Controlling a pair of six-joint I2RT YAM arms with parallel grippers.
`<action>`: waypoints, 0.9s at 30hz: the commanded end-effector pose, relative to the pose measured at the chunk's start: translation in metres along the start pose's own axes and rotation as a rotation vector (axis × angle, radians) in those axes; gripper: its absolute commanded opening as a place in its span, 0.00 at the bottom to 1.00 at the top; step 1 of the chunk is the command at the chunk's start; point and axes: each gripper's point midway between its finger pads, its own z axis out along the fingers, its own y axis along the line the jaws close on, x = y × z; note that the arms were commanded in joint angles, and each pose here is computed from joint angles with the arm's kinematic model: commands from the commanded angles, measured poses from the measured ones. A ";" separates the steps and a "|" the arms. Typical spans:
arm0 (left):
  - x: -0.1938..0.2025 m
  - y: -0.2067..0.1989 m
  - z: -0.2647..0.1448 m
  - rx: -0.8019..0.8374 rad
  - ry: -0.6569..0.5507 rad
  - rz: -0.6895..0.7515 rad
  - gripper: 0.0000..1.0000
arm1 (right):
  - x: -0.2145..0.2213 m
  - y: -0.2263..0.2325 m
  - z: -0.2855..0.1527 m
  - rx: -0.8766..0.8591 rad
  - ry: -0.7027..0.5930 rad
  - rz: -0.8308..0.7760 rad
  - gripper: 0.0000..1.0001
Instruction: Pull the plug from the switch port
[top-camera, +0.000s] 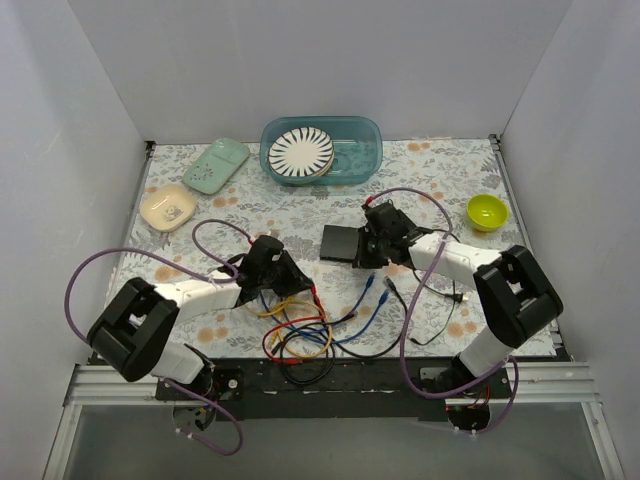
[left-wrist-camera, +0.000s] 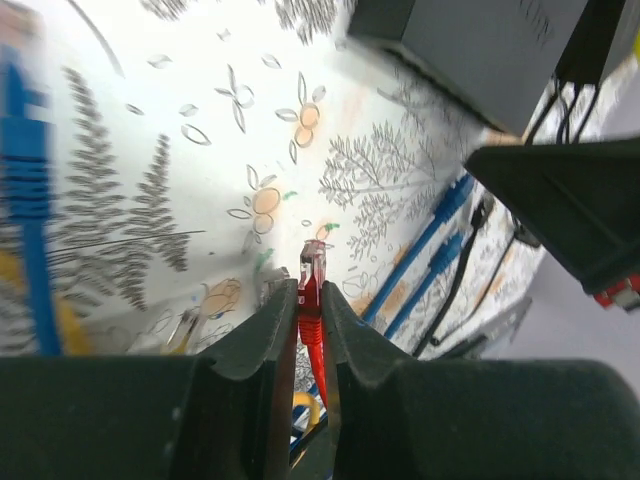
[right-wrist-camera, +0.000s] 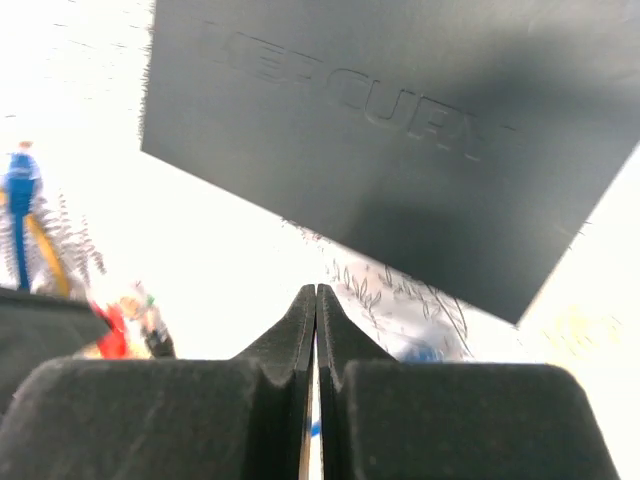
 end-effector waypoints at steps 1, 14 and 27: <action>-0.029 0.034 -0.022 -0.230 -0.128 0.042 0.00 | -0.018 0.003 -0.026 0.004 -0.084 -0.056 0.04; -0.106 0.033 -0.072 -0.398 -0.381 -0.124 0.86 | -0.070 -0.003 -0.060 0.106 -0.214 -0.056 0.27; -0.067 -0.156 -0.066 0.282 -0.098 0.225 0.77 | -0.081 -0.043 -0.176 0.266 -0.551 0.056 0.15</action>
